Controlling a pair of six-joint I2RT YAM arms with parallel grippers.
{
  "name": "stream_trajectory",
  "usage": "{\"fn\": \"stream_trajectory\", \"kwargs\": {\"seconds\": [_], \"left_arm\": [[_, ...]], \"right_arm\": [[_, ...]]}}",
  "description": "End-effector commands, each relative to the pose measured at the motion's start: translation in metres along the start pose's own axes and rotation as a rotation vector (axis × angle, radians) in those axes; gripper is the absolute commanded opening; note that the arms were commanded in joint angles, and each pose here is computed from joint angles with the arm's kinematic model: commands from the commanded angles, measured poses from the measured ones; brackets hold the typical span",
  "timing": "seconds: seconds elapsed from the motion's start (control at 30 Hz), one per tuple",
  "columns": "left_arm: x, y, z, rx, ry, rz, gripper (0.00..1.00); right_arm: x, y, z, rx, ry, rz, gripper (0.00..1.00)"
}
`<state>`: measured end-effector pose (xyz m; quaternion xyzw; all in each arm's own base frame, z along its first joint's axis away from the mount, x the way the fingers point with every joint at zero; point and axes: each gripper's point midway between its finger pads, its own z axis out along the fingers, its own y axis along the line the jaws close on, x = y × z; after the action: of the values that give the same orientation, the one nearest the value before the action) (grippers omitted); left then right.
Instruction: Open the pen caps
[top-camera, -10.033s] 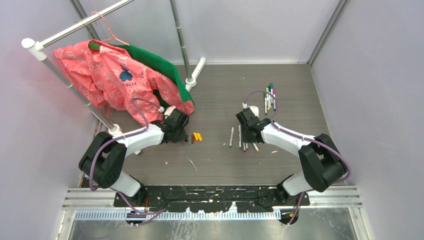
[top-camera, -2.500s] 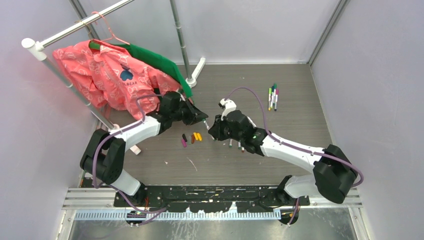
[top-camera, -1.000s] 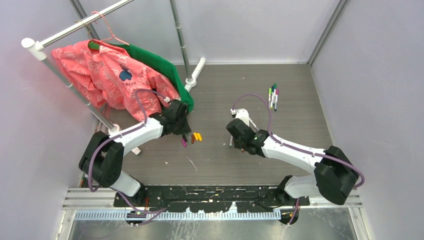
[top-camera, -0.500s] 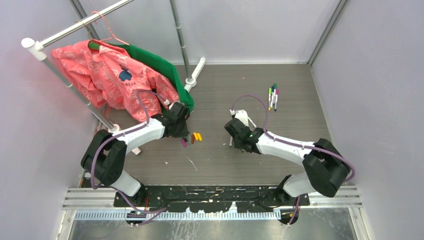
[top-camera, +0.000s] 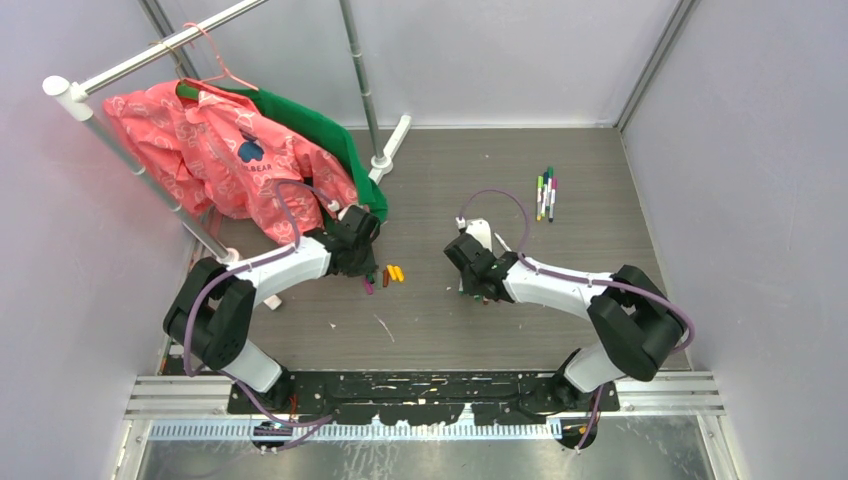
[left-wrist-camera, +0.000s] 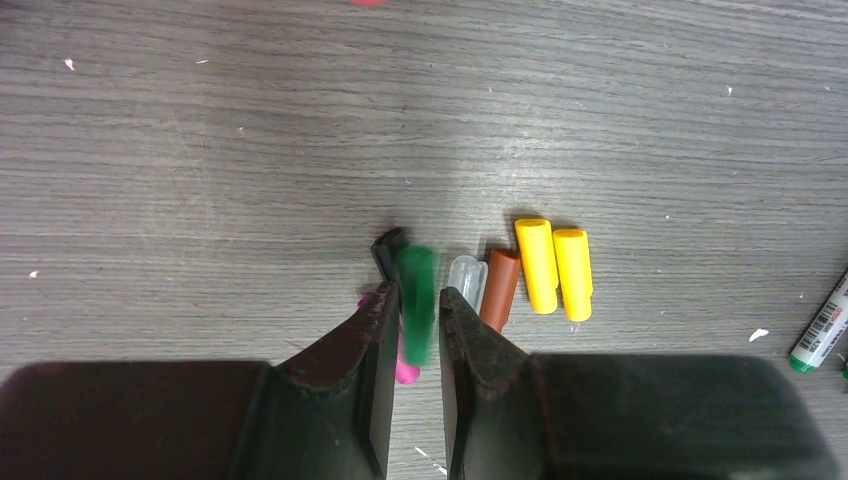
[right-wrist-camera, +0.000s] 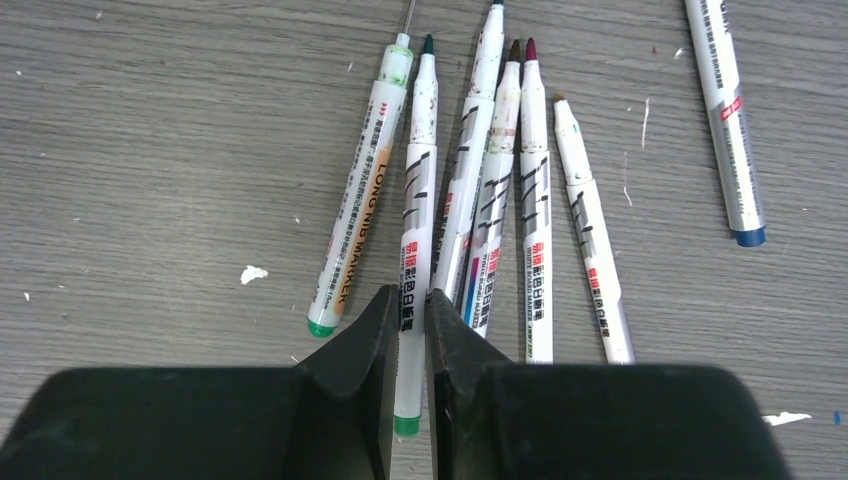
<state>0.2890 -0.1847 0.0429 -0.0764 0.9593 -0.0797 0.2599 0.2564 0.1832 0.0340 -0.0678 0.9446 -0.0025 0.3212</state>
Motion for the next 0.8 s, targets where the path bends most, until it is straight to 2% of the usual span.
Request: {"fn": "stream_trajectory", "kwargs": {"seconds": [0.0, 0.43, 0.77], "left_arm": [[-0.001, 0.001, 0.002, -0.011, -0.013, 0.017, 0.23], [0.0, -0.002, -0.001, -0.006, -0.015, 0.016, 0.24], [-0.011, -0.008, -0.017, 0.021, -0.056, 0.001, 0.24]], "right_arm": [[-0.022, 0.011, 0.0, -0.024, -0.053, 0.05, 0.07], [-0.02, 0.011, -0.001, -0.03, -0.045, 0.054, 0.25], [-0.038, 0.006, -0.018, -0.031, -0.104, 0.074, 0.32]]}}
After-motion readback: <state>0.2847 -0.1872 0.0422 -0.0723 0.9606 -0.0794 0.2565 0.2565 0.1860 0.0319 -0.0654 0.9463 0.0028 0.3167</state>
